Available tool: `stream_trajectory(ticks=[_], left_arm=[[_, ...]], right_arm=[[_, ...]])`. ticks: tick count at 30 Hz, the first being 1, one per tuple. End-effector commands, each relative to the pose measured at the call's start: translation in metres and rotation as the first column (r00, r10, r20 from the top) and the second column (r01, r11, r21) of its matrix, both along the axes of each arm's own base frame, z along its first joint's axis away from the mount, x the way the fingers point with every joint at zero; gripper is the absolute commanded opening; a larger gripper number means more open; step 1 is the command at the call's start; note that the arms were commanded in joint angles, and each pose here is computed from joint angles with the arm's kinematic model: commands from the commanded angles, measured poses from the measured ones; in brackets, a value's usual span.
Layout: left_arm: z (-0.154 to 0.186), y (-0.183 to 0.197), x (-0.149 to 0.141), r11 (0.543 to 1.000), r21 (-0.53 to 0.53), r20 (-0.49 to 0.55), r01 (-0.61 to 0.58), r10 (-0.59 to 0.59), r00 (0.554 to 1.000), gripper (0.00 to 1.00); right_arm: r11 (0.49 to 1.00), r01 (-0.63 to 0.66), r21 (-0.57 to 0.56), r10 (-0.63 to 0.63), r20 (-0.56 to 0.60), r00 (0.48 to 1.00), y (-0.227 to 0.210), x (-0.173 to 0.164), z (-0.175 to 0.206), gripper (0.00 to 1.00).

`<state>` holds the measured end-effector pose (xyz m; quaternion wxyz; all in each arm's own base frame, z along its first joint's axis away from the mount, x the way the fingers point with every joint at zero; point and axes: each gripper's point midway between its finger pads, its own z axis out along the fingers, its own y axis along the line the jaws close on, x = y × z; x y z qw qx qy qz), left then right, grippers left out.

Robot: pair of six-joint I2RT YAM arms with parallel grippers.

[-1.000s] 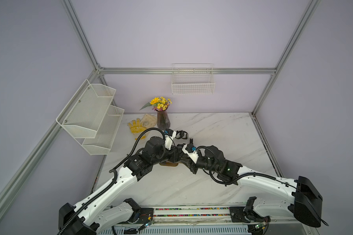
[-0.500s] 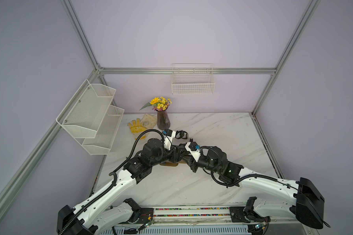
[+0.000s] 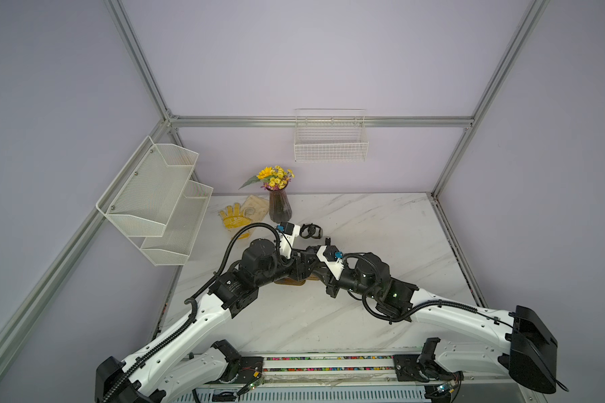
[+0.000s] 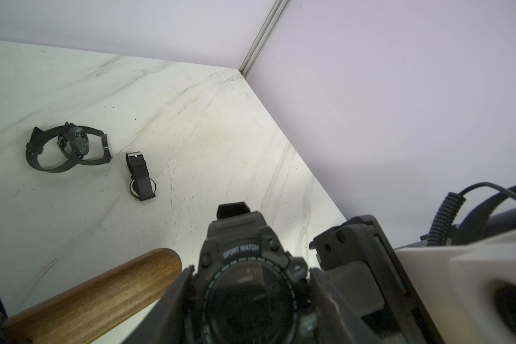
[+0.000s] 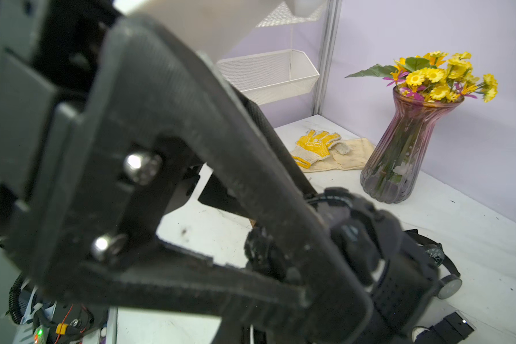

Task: Place watch on stand
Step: Pick up the watch at the center of the board.

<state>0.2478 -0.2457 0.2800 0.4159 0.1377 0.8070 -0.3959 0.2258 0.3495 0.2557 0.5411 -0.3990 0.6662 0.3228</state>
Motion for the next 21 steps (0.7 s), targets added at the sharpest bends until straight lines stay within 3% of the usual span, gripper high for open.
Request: stream_trajectory(ticks=[1, 4, 9, 21], left_arm=[[0.018, 0.010, -0.003, 0.999, 0.039, 0.039, -0.009, 0.007, 0.999, 0.77], [0.008, 0.012, -0.005, 0.994, 0.104, 0.000, 0.017, -0.017, 1.000, 0.85], [0.001, 0.016, -0.007, 0.992, 0.125, -0.039, 0.021, -0.016, 0.999, 0.86], [0.006, 0.023, -0.003, 0.998, 0.058, -0.087, 0.002, 0.003, 0.996, 0.74]], right_arm=[[0.997, -0.035, -0.076, 0.038, 0.036, 0.999, -0.003, -0.006, 0.002, 0.00], [0.993, -0.054, -0.102, 0.059, 0.049, 0.997, -0.003, -0.010, 0.003, 0.00], [0.988, -0.083, -0.134, 0.091, 0.061, 0.994, 0.003, -0.015, 0.001, 0.00], [0.984, -0.110, -0.137, 0.118, 0.058, 0.991, 0.013, -0.019, -0.004, 0.00]])
